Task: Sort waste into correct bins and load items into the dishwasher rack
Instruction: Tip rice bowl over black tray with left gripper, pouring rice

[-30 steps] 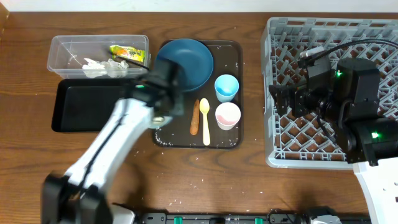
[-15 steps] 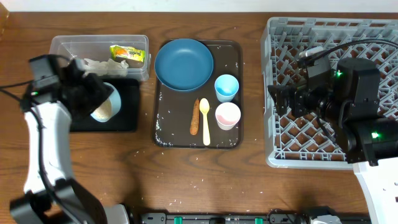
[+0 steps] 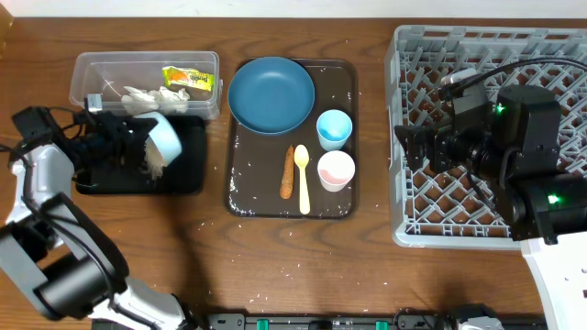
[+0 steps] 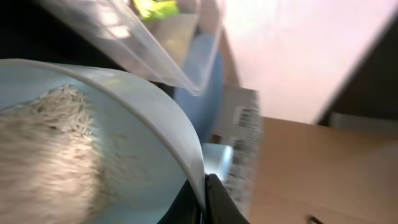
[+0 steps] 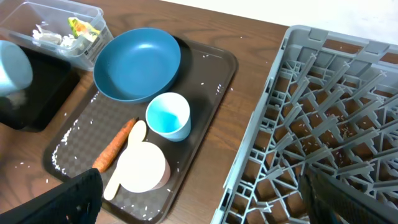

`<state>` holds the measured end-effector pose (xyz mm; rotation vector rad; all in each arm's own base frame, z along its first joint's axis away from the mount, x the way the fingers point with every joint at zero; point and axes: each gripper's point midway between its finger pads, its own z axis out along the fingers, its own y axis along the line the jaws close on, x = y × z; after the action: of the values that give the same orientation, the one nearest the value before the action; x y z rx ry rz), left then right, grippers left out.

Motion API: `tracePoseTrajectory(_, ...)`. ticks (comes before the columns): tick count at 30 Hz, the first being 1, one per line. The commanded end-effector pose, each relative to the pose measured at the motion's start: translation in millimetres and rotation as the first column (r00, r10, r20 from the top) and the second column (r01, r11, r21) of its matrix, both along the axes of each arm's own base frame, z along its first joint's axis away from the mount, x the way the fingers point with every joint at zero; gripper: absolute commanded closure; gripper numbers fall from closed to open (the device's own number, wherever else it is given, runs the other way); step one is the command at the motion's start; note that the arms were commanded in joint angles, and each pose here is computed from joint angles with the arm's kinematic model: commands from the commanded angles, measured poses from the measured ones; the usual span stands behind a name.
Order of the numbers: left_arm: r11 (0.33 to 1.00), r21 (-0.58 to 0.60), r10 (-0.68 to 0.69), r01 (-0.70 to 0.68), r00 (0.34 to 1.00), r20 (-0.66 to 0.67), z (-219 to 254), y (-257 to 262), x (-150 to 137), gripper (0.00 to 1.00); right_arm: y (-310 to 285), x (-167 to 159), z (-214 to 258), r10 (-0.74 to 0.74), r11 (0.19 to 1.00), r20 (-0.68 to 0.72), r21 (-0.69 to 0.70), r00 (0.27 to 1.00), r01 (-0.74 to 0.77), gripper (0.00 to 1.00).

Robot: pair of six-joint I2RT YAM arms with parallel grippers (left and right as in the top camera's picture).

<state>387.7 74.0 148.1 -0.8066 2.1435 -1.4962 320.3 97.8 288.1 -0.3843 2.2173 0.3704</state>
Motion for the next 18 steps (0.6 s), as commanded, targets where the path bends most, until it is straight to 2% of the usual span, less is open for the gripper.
tracePoseTrajectory(1,0.983,-0.171,-0.038,0.058,0.992,0.120,30,-5,1,0.94,2,1,7,0.009,1.000,0.018,0.011,1.000,-0.009,0.01)
tracePoseTrajectory(6,0.964,-0.259,-0.019,0.057,0.989,0.146,44,4,-1,0.94,2,3,10,0.008,1.000,0.033,0.013,0.999,-0.009,0.01)
tracePoseTrajectory(11,0.924,-0.380,0.040,-0.037,0.999,0.001,46,21,-4,0.94,2,3,10,0.009,1.000,0.030,0.013,1.000,-0.010,0.01)
tracePoseTrajectory(16,0.949,-0.312,0.080,-0.056,0.995,0.064,46,40,0,0.94,7,0,10,0.033,0.999,0.024,0.031,0.999,-0.034,0.01)
tracePoseTrajectory(18,0.942,-0.331,0.081,-0.060,0.995,0.050,47,41,1,0.94,7,0,10,0.033,0.999,0.023,0.030,0.999,-0.033,0.01)
